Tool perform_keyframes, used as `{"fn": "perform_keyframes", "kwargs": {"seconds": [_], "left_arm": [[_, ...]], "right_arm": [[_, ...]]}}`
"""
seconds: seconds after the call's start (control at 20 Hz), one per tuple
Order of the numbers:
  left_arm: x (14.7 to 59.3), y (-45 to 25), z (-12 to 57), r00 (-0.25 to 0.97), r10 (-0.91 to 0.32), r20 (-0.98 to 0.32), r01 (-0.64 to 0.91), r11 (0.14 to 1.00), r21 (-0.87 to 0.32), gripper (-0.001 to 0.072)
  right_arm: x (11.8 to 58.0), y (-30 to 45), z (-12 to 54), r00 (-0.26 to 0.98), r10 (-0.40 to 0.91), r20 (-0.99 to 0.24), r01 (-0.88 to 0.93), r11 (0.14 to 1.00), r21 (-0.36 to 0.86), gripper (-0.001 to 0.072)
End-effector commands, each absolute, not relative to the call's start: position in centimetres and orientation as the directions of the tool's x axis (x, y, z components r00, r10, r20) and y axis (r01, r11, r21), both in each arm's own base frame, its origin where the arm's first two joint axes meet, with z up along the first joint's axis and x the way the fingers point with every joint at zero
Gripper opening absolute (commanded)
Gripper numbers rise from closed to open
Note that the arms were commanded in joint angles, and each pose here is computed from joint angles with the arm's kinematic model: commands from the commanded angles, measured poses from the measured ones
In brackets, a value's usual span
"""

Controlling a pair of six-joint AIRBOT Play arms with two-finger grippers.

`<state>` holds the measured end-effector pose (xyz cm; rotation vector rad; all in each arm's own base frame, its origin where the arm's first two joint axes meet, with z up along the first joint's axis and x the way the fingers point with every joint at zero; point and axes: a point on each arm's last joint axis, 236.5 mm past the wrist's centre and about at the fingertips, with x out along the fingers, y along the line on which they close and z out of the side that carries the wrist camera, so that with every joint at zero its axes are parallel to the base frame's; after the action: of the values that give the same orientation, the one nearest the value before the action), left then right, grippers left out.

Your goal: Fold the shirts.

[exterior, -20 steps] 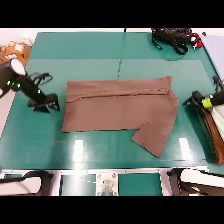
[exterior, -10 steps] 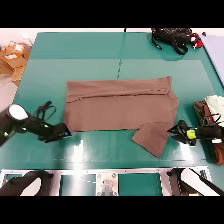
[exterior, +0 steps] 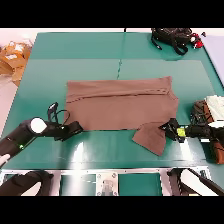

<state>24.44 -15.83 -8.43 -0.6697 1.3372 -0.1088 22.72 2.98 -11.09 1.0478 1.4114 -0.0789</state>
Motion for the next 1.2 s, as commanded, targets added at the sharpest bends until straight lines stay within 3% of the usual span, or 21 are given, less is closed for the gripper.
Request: {"fn": "perform_keyframes", "kwargs": {"seconds": [0.0, 0.3, 0.4, 0.45, 0.5, 0.55, 0.6, 0.9, 1.15], "left_arm": [[27.2, -17.1, -8.6, 0.372, -0.433, -0.821, -0.374, 0.74, -0.56, 0.057], [26.9, -18.4, -9.8, 0.331, -0.462, -0.823, -0.435, 0.699, -0.568, 0.0562], [27.1, -18.3, -9.8, 0.336, -0.456, -0.824, -0.41, 0.716, -0.564, 0.0236], [27.2, -18.3, -9.7, 0.338, -0.453, -0.825, -0.386, 0.733, -0.56, 0.012], [27.4, -18.2, -9.4, 0.342, -0.449, -0.826, -0.364, 0.747, -0.556, 0.0034], [27.7, -18.3, -9.1, 0.343, -0.445, -0.827, -0.341, 0.761, -0.552, 0.0034], [27.8, -18.3, -8.8, 0.336, -0.441, -0.832, -0.31, 0.782, -0.54, 0.0034], [26.7, -15.9, -6.9, 0.199, -0.305, -0.931, -0.107, 0.938, -0.33, 0.0033], [23.8, -13.1, -6.8, 0.057, -0.178, -0.982, 0.001, 0.984, -0.178, 0.0033]], "right_arm": [[23.0, 3.1, -11.2, 0.242, 0.515, -0.822, 0.59, 0.595, 0.546, 0.0413], [23.1, 3.1, -11.2, 0.242, 0.515, -0.822, 0.59, 0.595, 0.547, 0.0414], [23.1, 3.1, -11.2, 0.242, 0.515, -0.822, 0.589, 0.595, 0.547, 0.0412], [23.1, 3.1, -11.2, 0.242, 0.516, -0.822, 0.586, 0.597, 0.548, 0.0396], [23.1, 3.1, -11.0, 0.241, 0.519, -0.82, 0.583, 0.598, 0.55, 0.0307], [23.2, 3.2, -10.8, 0.239, 0.524, -0.817, 0.573, 0.603, 0.555, 0.013], [23.2, 3.3, -10.6, 0.234, 0.532, -0.813, 0.553, 0.615, 0.562, 0.0019], [21.7, 3.4, -9.3, 0.142, 0.555, -0.82, 0.531, 0.656, 0.536, 0.0018], [18.6, -0.3, -8.4, 0.096, 0.396, -0.913, 0.575, 0.727, 0.376, 0.0017]]}}
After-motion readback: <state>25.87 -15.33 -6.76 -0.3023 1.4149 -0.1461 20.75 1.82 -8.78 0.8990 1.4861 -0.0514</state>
